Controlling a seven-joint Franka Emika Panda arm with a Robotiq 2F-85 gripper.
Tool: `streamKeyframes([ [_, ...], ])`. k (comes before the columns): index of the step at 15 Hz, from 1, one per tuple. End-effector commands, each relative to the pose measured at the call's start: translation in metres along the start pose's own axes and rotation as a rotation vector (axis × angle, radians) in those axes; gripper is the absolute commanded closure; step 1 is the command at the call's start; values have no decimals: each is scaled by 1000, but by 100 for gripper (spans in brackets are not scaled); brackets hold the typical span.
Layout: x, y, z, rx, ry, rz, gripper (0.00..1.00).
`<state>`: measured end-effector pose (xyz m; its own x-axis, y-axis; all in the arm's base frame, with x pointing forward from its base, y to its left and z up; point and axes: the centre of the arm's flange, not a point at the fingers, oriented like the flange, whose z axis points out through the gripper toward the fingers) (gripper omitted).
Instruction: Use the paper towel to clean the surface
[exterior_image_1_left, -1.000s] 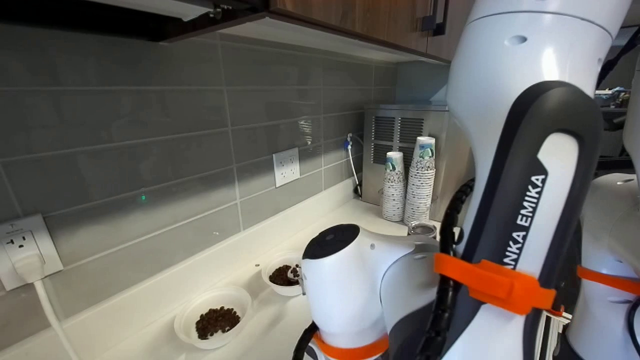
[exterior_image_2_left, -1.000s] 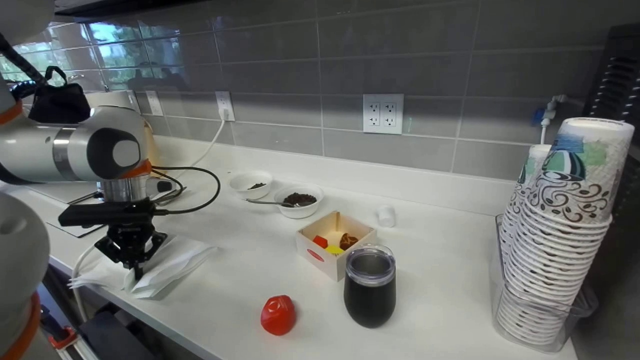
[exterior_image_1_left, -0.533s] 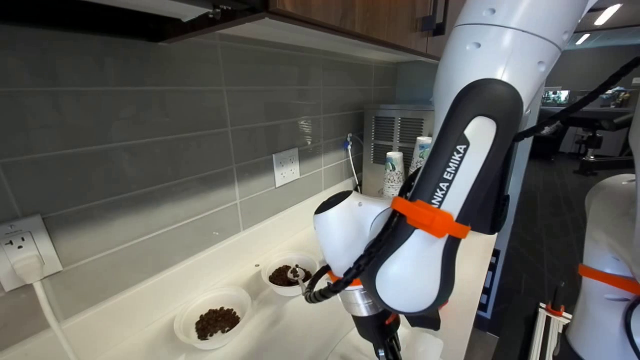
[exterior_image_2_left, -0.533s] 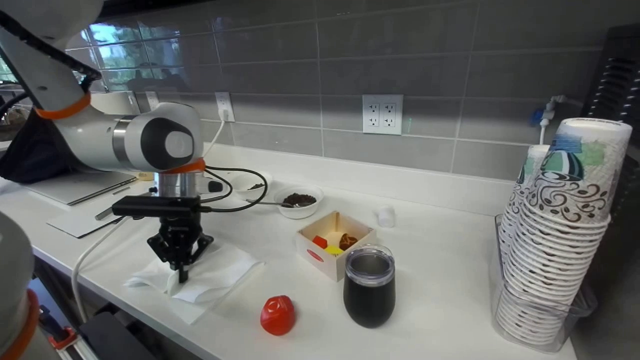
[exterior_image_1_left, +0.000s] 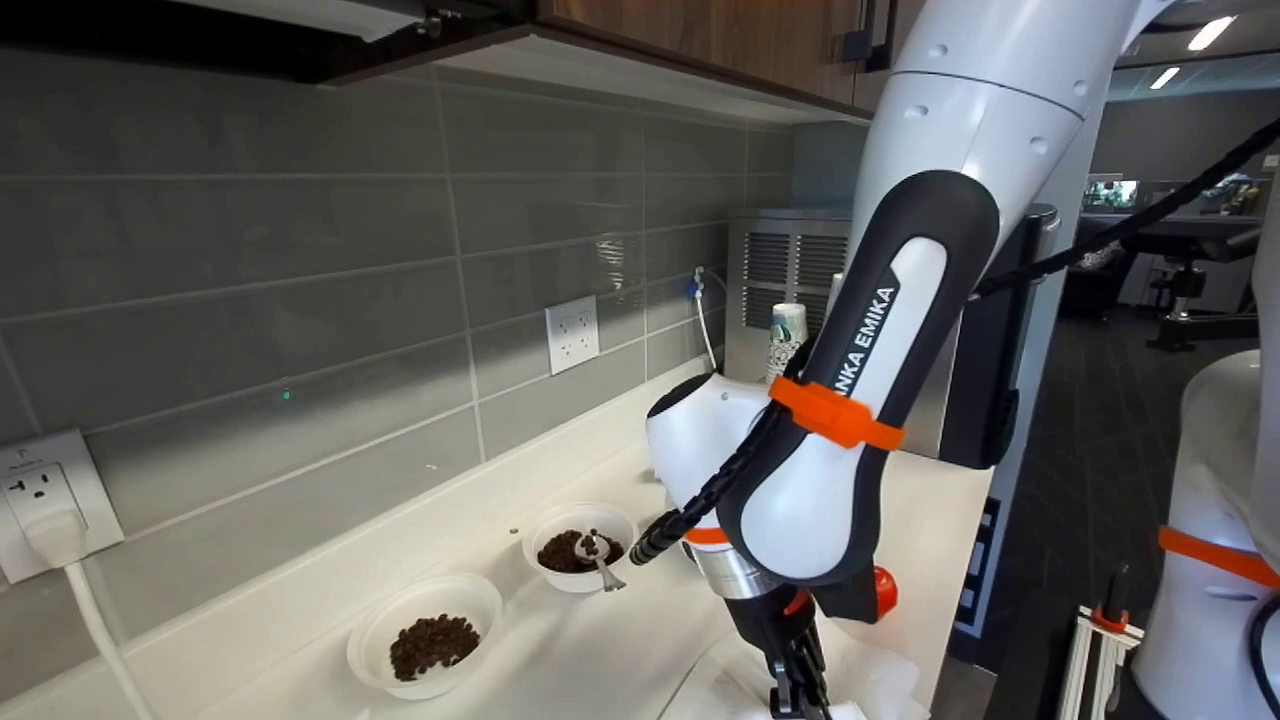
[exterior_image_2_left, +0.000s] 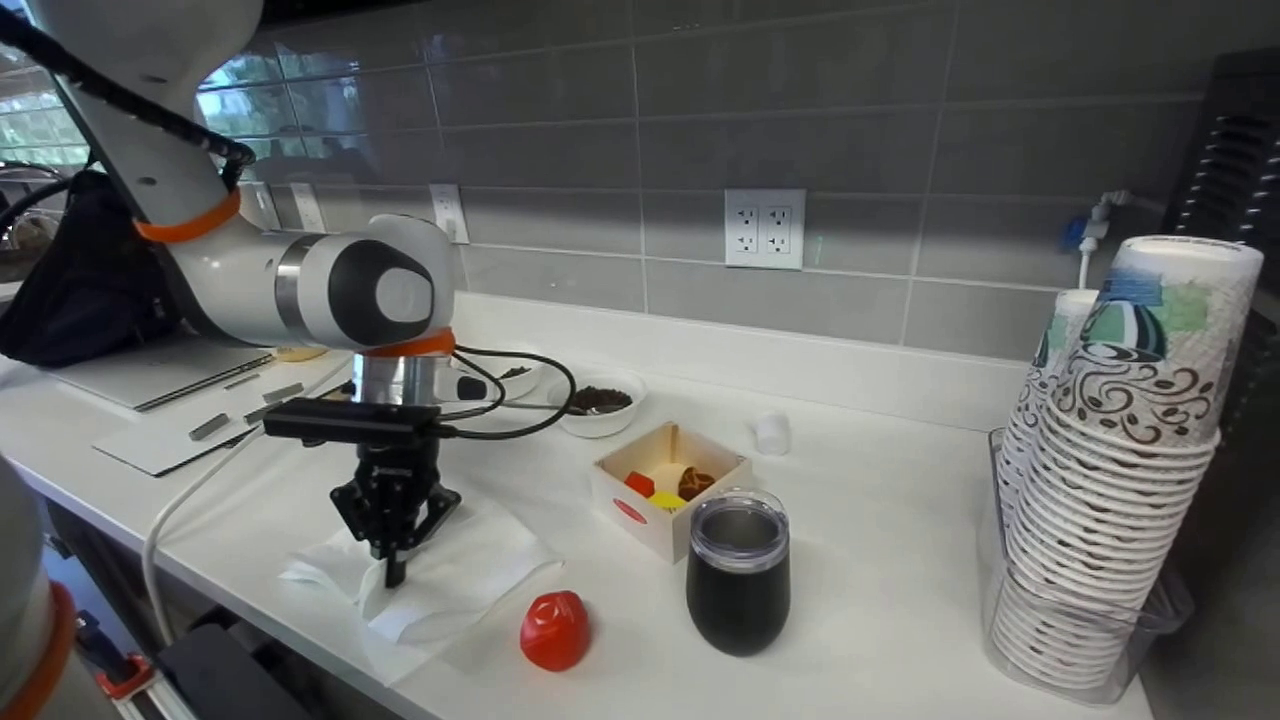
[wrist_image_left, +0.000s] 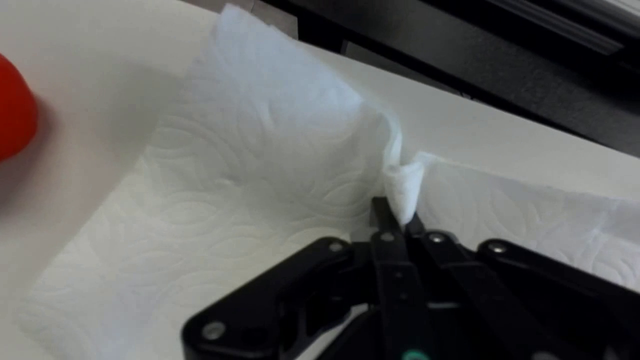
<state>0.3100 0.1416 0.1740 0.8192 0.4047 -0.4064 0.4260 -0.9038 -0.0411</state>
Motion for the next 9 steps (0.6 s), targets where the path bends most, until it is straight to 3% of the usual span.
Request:
streamKeyframes([
  [1, -6, -31, 3, 31, 13, -77, 99],
  [9, 51, -109, -48, 3, 167, -251, 99],
])
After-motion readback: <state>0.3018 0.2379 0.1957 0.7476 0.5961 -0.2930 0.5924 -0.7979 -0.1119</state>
